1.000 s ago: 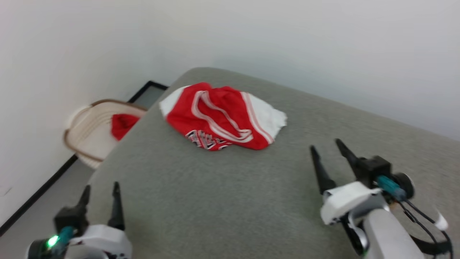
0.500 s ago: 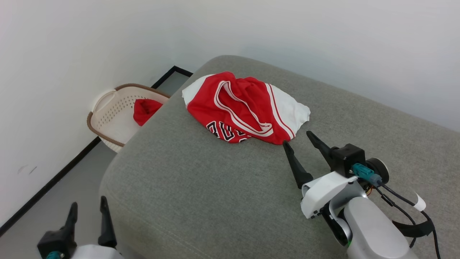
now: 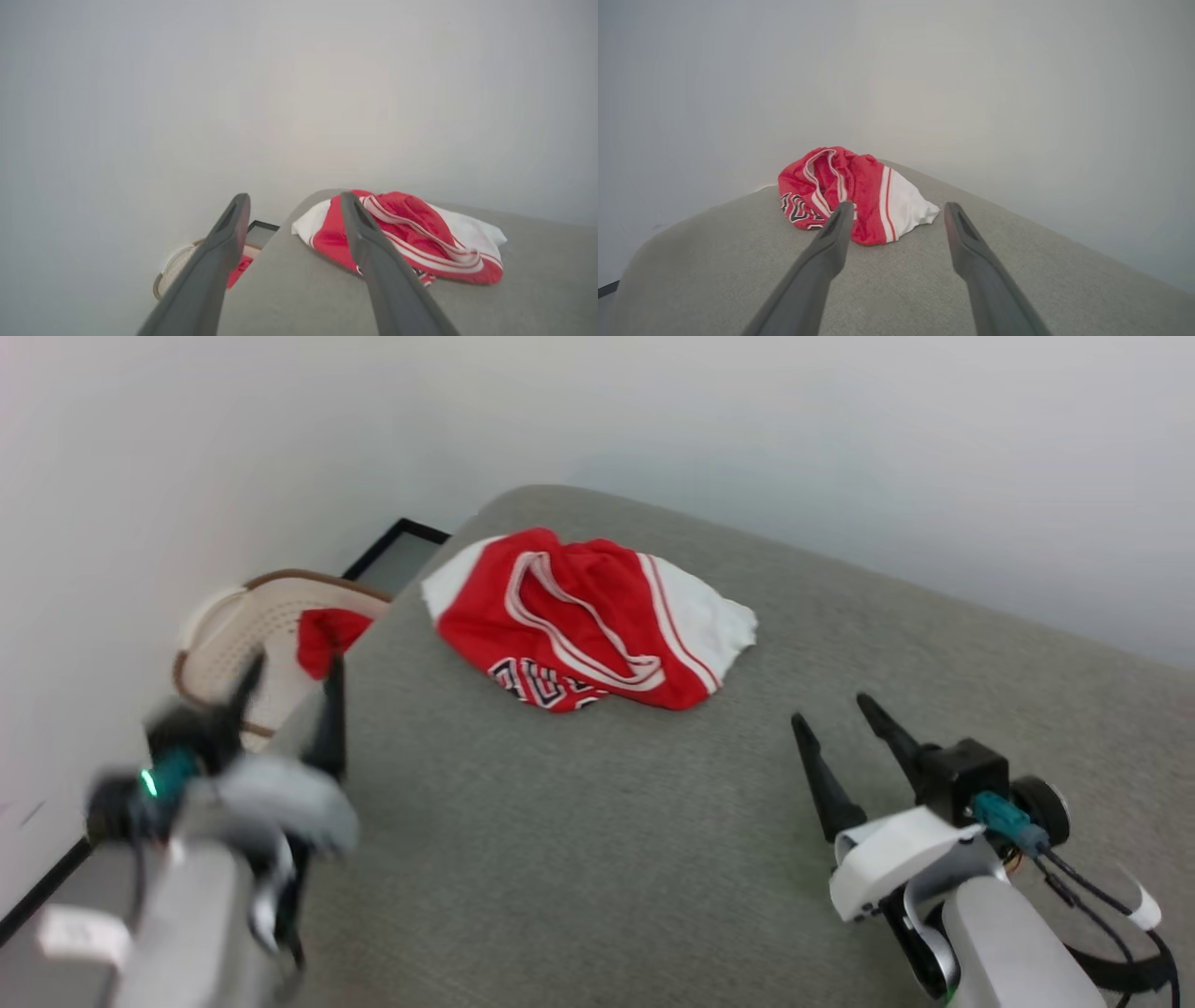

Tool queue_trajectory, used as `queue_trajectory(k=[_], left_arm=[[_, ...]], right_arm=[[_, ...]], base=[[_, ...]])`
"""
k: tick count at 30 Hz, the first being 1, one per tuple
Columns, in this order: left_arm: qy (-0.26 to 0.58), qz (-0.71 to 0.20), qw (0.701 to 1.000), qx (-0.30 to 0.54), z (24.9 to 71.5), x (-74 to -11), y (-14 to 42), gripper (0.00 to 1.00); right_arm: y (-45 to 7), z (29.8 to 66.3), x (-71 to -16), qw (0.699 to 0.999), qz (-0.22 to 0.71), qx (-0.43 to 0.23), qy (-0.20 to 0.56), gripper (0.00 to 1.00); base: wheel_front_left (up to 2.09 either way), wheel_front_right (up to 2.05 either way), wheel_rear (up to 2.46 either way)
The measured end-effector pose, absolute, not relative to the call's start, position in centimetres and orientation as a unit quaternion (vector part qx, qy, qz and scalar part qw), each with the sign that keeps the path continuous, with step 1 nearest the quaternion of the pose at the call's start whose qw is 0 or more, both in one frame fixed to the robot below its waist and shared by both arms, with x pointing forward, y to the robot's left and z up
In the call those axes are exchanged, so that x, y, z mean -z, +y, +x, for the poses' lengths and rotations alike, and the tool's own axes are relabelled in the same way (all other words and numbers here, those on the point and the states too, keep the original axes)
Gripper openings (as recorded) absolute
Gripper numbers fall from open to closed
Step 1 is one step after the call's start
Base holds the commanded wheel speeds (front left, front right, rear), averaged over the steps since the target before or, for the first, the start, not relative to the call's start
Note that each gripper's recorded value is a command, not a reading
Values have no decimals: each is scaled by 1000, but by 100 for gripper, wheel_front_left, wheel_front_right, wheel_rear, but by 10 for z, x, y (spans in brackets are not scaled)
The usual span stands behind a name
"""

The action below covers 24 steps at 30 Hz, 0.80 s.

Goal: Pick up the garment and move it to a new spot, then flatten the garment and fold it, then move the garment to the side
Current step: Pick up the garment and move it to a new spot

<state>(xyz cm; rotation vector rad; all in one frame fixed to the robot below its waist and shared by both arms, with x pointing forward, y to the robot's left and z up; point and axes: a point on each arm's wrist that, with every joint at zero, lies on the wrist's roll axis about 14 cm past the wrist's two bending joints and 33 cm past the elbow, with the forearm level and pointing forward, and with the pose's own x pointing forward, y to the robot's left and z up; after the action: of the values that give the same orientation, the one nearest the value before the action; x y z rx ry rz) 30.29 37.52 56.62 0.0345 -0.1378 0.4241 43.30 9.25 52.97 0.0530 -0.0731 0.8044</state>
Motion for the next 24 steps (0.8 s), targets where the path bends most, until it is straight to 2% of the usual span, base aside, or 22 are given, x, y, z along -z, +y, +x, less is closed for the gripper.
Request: queue_trajectory(k=[6,11,16,21,24], left_arm=[[-86,40,981,-169,372,-615,382,100],[-52,47,988,-140,434,-625,378,100],[95,-1,988,-123,486,-573,365,100],[259,-71,959,-91,515,-515,335,100],[321,-111,937,-76,523,-490,321,100]], right_arm=[[63,450,-541,932,20,-358,-58,100],[34,464,-537,943,19,-326,-61,100],[2,475,-526,955,20,-290,-53,100],[-30,481,-510,966,19,-255,-36,100],[-43,485,-504,970,18,-240,-31,100]], base=[[0,0,0],[0,0,0],[0,0,0],[0,0,0],[0,0,0]])
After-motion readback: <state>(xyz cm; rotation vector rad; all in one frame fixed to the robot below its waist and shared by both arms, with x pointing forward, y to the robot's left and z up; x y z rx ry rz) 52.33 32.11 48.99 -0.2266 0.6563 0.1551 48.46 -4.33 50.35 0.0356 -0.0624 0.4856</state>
